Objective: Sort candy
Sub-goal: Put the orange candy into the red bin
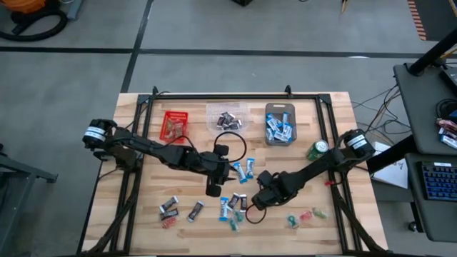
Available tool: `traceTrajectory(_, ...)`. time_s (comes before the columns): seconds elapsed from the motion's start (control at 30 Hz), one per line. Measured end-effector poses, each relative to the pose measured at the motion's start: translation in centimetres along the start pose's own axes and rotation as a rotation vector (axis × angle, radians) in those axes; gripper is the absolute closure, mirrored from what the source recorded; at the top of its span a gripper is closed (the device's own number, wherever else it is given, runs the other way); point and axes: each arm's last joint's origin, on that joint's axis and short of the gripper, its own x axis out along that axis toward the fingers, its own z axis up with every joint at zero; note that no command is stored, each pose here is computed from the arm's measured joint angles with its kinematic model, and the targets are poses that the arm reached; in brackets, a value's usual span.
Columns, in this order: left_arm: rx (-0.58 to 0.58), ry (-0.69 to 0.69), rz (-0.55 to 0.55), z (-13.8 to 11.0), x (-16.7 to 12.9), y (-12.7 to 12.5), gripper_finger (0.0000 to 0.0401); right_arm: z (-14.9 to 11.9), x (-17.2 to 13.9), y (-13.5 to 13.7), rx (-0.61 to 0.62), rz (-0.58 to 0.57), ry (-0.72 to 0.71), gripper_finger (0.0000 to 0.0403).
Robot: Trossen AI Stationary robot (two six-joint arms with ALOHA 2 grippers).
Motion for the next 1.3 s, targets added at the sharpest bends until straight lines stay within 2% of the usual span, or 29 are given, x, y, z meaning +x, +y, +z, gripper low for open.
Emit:
traceTrajectory(0.2, -0.001, 0.041, 0.138, 0.5, -2.4, 0.2, 0.0275, 0.2, -0.1, 0.0, -0.047, 0.007, -0.006, 0.0332)
traceTrajectory(0.3, -0.027, 0.010, 0.155, 1.4, -4.5, 0.2, 0.0275, 0.4, -0.5, -0.2, -0.084, 0.013, -0.016, 0.0378)
traceTrajectory(0.5, -0.074, -0.060, 0.142, 2.4, -9.2, -0.4, 0.0275, 1.6, -3.2, -0.7, -0.142, 0.075, -0.103, 0.0390)
traceTrajectory(0.63, -0.127, -0.075, 0.196, 1.3, -12.0, -1.2, 0.0275, 3.4, -5.3, -1.0, -0.200, 0.141, -0.219, 0.0391)
traceTrajectory(0.73, -0.198, -0.047, 0.234, -0.3, -13.8, -1.6, 0.0275, 5.6, -6.6, -0.7, -0.267, 0.239, -0.339, 0.0391)
traceTrajectory(0.87, -0.350, -0.009, 0.264, -2.2, -15.5, -1.7, 0.0275, 9.4, -7.3, -0.1, -0.341, 0.360, -0.540, 0.0391)
traceTrajectory(1.0, -0.467, -0.032, 0.274, -3.1, -16.8, -1.6, 0.0275, 13.9, -7.3, 0.1, -0.406, 0.465, -0.677, 0.0391)
traceTrajectory(1.1, -0.483, -0.071, 0.249, -3.3, -17.3, -1.9, 0.0275, 17.0, -6.6, 0.0, -0.433, 0.468, -0.750, 0.0391)
traceTrajectory(1.3, -0.472, -0.081, 0.207, -3.4, -17.6, -2.6, 0.0275, 23.0, -4.8, -0.1, -0.460, 0.367, -0.836, 0.0391)
